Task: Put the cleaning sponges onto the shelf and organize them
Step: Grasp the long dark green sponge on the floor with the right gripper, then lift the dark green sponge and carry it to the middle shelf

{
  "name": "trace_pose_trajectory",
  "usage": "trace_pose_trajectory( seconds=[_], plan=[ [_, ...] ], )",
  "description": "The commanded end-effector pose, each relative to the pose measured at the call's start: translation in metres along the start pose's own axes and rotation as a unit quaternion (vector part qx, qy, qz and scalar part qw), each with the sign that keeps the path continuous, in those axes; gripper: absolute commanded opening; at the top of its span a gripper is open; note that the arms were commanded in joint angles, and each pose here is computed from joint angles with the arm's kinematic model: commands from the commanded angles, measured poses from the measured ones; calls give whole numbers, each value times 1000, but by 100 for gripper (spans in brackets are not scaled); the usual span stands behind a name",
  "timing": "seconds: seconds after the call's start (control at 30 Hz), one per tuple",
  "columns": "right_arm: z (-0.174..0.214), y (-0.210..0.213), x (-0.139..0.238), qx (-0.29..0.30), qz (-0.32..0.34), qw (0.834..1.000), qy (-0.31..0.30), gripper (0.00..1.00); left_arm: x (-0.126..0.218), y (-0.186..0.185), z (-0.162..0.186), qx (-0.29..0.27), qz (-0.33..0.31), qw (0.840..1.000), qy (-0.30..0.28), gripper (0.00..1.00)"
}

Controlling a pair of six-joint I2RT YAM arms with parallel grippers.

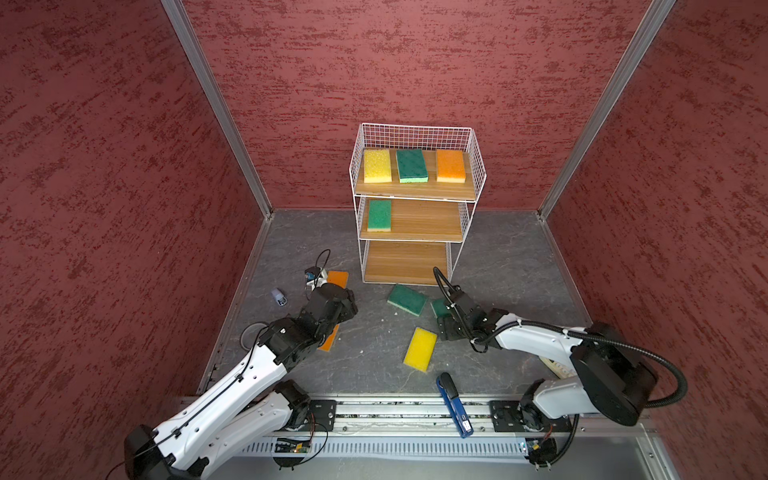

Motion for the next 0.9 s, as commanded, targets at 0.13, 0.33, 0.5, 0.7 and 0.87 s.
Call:
trace_pose_trajectory(
  seconds=[0.13,0.33,0.5,0.7,0.87],
  plan=[
    [-3,15,-10,41,26,999,7,87,-5,7,9,9,-4,1000,17,67],
    [0,13,-8,32,44,998,14,83,-6,8,11,7,-4,1000,22,66],
    [5,10,-8,17,46,999,20,80,-7,7,13,10,2,1000,28,66],
    [11,10,-16,13,56,998,36,76,-8,8,15,13,1,999,29,66],
    [10,8,-12,5,63,998,31,60,-8,8,12,13,1,1000,22,65]
  ],
)
Point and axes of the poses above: each gripper's point midway between its finger pads, its own x axis back along the fingers, its own y axis along the line the jaws close on, z = x × y, the point moved 8 cm from there along x, back along the fingers, and after that the axes turned 3 degrees about -x, right-handed, at the moved point
